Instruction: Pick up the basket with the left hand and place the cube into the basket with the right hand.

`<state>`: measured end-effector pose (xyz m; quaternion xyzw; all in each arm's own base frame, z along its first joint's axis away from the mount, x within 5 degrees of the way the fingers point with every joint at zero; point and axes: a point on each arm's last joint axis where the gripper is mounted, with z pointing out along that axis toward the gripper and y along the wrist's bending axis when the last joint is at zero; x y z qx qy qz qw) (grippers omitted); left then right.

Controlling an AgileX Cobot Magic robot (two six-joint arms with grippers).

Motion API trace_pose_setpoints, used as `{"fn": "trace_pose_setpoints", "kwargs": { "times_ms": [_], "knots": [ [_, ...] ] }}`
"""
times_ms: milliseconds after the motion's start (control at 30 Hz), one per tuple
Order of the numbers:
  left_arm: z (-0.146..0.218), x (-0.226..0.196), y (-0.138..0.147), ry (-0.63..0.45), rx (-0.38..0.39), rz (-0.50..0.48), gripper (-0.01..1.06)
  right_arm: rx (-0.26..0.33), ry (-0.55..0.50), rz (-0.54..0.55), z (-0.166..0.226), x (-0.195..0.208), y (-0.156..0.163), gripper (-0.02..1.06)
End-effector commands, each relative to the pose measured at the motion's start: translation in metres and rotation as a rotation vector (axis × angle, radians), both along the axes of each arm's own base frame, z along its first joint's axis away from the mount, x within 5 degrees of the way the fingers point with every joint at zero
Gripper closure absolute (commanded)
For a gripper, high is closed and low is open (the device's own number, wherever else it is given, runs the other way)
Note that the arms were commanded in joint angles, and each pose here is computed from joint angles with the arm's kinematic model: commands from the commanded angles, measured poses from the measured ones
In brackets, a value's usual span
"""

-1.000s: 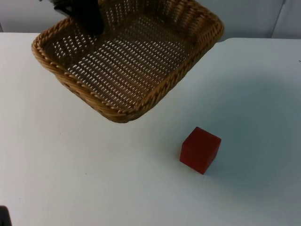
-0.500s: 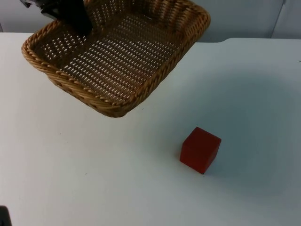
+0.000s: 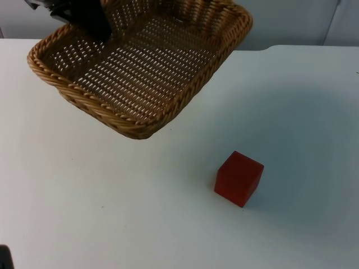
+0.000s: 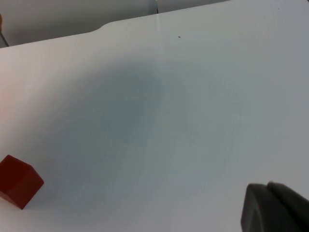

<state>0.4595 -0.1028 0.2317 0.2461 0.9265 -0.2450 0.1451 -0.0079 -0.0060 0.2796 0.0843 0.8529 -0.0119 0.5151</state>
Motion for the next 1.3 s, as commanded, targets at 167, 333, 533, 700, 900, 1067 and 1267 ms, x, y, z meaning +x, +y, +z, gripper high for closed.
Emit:
{"fn": "trace_pose_setpoints", "kwargs": {
  "times_ms": [167, 333, 533, 700, 900, 1067, 1267],
  "knots": [
    [0.009, -0.002, -0.003, -0.006, -0.043, 0.003, 1.05, 0.001, -0.007, 0.006, -0.001, 0.0, 0.0, 1.03],
    [0.009, -0.002, -0.003, -0.006, -0.043, 0.003, 1.05, 0.004, -0.007, 0.008, -0.001, 0.001, 0.0, 1.03],
    [0.009, -0.002, -0.003, -0.006, -0.043, 0.003, 1.05, 0.004, -0.007, 0.008, -0.001, 0.001, 0.0, 1.03],
    [0.009, -0.002, -0.003, -0.006, -0.043, 0.003, 1.05, 0.004, -0.007, 0.008, -0.001, 0.001, 0.0, 1.03],
    [0.009, -0.002, -0.003, -0.006, -0.043, 0.003, 1.05, 0.001, 0.107, 0.116, 0.007, 0.03, 0.007, 1.03],
    [0.009, -0.002, -0.003, -0.006, -0.043, 0.003, 1.05, 0.024, 0.063, 0.203, 0.029, 0.087, 0.013, 1.03],
    [0.009, -0.002, -0.003, -0.006, -0.043, 0.003, 1.05, 0.015, -0.007, 0.168, 0.052, 0.156, 0.008, 1.03]
  ]
}}
